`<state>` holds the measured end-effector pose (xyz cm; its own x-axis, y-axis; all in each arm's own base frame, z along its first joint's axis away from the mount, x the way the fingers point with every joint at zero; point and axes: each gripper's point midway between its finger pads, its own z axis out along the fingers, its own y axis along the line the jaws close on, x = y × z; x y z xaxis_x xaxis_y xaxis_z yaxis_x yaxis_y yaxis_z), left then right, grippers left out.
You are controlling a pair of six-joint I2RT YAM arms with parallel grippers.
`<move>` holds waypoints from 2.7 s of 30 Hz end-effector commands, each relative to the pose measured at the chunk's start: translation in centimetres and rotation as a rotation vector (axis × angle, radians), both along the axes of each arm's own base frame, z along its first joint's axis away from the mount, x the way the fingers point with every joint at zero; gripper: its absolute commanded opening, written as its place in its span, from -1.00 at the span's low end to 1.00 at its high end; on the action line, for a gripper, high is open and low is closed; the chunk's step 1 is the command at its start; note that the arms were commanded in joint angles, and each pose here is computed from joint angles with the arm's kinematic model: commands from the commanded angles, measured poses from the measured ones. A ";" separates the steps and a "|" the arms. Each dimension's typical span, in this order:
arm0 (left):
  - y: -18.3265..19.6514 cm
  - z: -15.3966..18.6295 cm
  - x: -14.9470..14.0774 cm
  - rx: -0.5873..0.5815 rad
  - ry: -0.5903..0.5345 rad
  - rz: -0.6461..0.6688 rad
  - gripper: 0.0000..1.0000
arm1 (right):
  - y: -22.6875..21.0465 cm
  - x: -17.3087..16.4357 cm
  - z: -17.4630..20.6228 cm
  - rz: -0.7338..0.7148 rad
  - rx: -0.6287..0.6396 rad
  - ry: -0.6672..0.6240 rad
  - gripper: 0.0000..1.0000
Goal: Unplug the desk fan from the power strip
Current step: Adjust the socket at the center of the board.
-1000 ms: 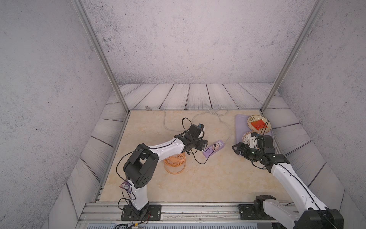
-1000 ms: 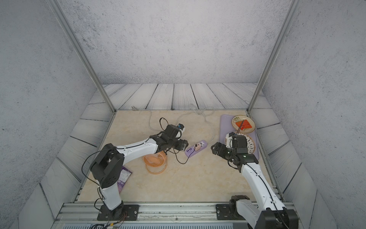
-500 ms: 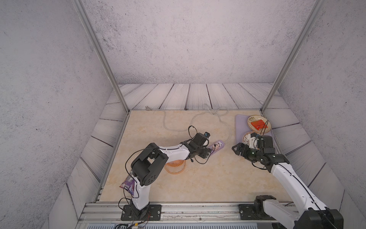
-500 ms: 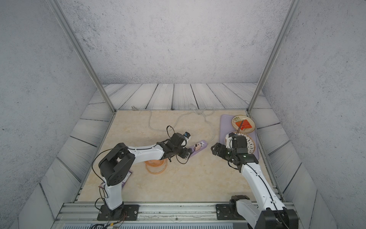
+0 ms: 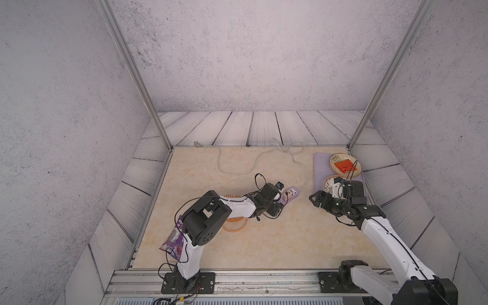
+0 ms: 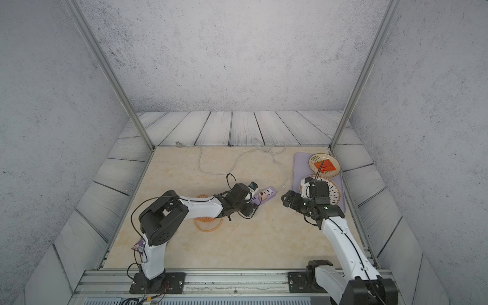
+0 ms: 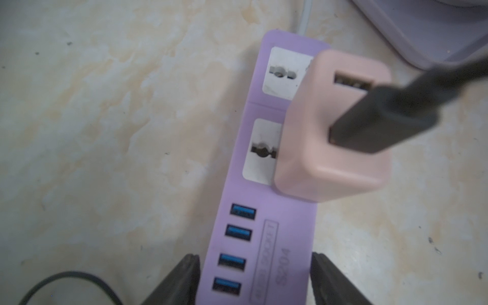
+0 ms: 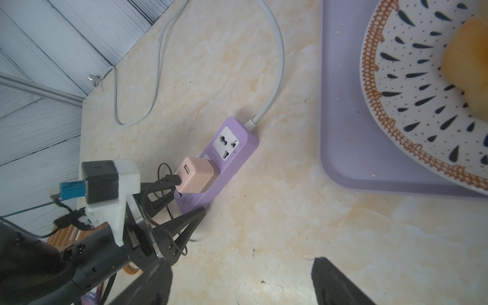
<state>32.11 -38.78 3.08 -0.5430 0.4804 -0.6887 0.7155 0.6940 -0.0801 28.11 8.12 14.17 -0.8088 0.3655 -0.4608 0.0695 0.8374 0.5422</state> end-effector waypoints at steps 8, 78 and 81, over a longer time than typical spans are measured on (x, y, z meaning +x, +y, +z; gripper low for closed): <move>-0.8 -1.1 -0.5 0.044 -0.057 -0.056 0.02 | -0.5 -0.2 -1.1 0.003 -0.043 0.034 0.78; 0.8 -0.8 -1.3 -0.051 -0.232 -0.070 0.26 | 0.3 -0.5 -2.9 0.043 -0.014 0.093 0.78; 1.0 -0.9 -1.5 -0.057 -0.234 -0.070 0.13 | 0.4 -0.5 -3.0 0.046 -0.011 0.095 0.78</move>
<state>30.82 -38.27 3.03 -0.3299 0.4579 -0.8256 0.7616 0.6458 0.0538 27.58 8.27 11.14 -0.8592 0.3419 -0.3806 0.1032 0.8445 0.5256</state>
